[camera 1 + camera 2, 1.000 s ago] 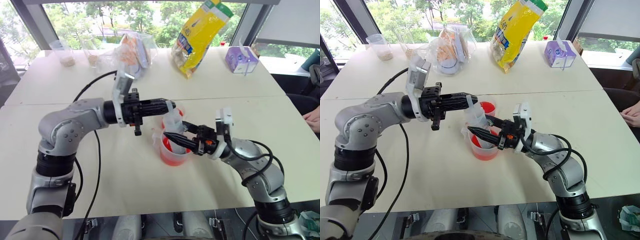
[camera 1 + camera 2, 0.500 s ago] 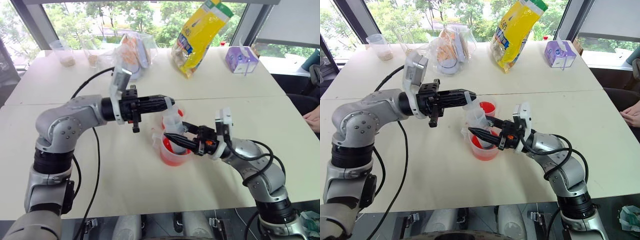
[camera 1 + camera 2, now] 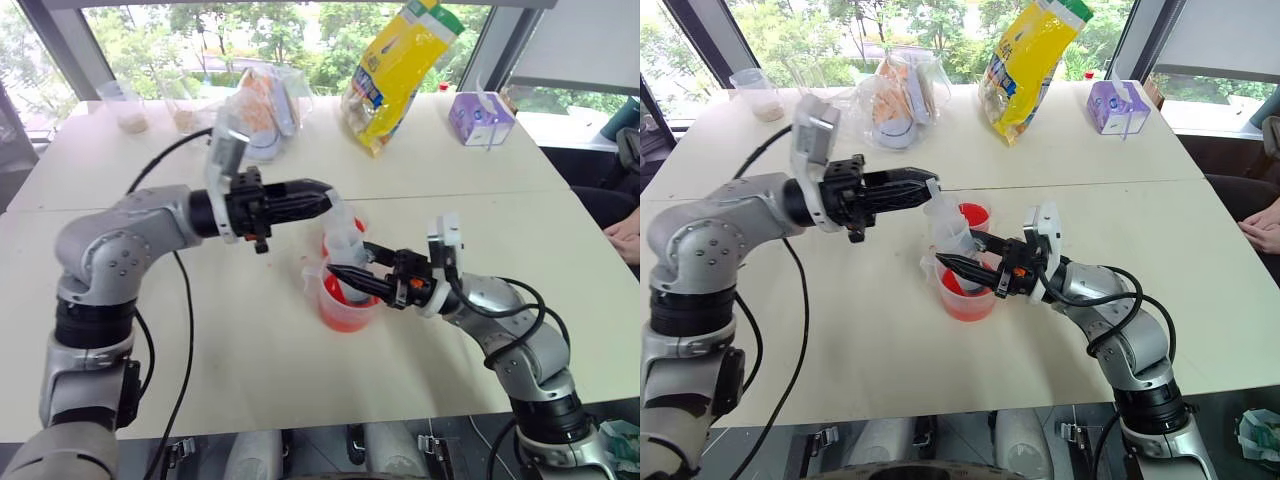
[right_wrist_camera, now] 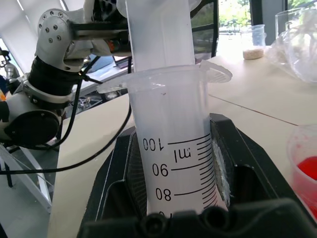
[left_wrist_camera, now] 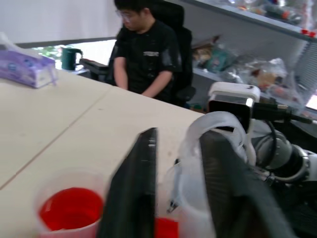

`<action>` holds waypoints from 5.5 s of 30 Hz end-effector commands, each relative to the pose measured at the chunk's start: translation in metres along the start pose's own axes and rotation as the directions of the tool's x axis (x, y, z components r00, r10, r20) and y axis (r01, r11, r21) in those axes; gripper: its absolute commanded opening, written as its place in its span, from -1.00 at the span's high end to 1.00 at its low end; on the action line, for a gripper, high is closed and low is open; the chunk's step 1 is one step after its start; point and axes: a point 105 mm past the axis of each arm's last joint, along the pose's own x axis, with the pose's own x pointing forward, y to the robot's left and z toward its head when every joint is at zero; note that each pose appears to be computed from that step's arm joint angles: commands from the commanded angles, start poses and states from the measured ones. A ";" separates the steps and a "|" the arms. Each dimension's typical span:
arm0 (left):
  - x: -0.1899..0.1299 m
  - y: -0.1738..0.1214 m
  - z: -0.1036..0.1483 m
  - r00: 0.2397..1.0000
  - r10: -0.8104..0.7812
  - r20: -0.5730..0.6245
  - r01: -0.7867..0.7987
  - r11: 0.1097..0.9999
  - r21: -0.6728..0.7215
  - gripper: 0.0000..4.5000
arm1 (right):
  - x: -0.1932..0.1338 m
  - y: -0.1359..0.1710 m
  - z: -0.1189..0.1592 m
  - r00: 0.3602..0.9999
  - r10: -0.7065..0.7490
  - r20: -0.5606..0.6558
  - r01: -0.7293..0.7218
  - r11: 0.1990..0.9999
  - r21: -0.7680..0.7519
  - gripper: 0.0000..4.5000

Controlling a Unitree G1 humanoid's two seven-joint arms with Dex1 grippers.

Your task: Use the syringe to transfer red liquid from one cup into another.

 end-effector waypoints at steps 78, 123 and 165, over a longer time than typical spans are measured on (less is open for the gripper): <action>0.070 0.034 0.061 0.980 -0.090 0.177 0.051 0.976 0.214 0.96 | 0.048 -0.100 0.068 0.960 -0.047 0.276 0.077 0.992 -0.098 0.39; 0.065 0.038 0.035 0.991 -0.073 0.113 0.051 0.981 0.188 0.96 | 0.043 -0.094 0.108 0.939 -0.028 0.343 0.075 0.989 -0.124 0.39; 0.047 0.018 0.083 0.968 -0.137 0.209 0.083 0.965 0.251 -0.89 | 0.043 -0.097 0.080 0.958 -0.054 0.281 0.083 0.992 -0.092 0.39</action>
